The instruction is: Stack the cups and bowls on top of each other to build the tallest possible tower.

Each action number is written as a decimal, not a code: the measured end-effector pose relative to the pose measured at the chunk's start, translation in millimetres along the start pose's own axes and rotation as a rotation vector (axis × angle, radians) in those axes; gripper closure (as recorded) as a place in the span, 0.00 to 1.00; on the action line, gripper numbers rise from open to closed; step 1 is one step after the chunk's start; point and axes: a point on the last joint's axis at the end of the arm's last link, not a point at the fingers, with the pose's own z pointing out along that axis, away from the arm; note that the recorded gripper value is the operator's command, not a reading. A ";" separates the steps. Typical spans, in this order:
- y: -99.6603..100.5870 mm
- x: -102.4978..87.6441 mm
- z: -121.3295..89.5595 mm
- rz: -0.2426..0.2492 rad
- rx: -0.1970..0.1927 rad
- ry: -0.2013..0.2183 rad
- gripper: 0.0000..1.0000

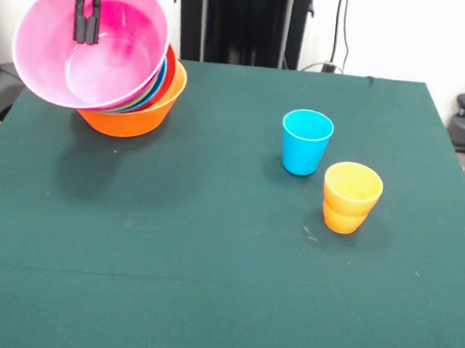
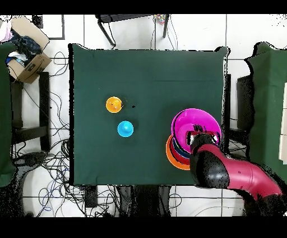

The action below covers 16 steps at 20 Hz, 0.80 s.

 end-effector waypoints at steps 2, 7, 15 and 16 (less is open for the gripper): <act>3.3 -2.5 -4.0 -0.010 0.002 0.005 1.00; 11.9 -7.4 -11.8 -0.024 -0.002 0.031 1.00; 19.7 -13.0 -18.4 -0.027 -0.014 0.068 1.00; 21.1 -12.5 -18.8 -0.026 -0.018 0.081 1.00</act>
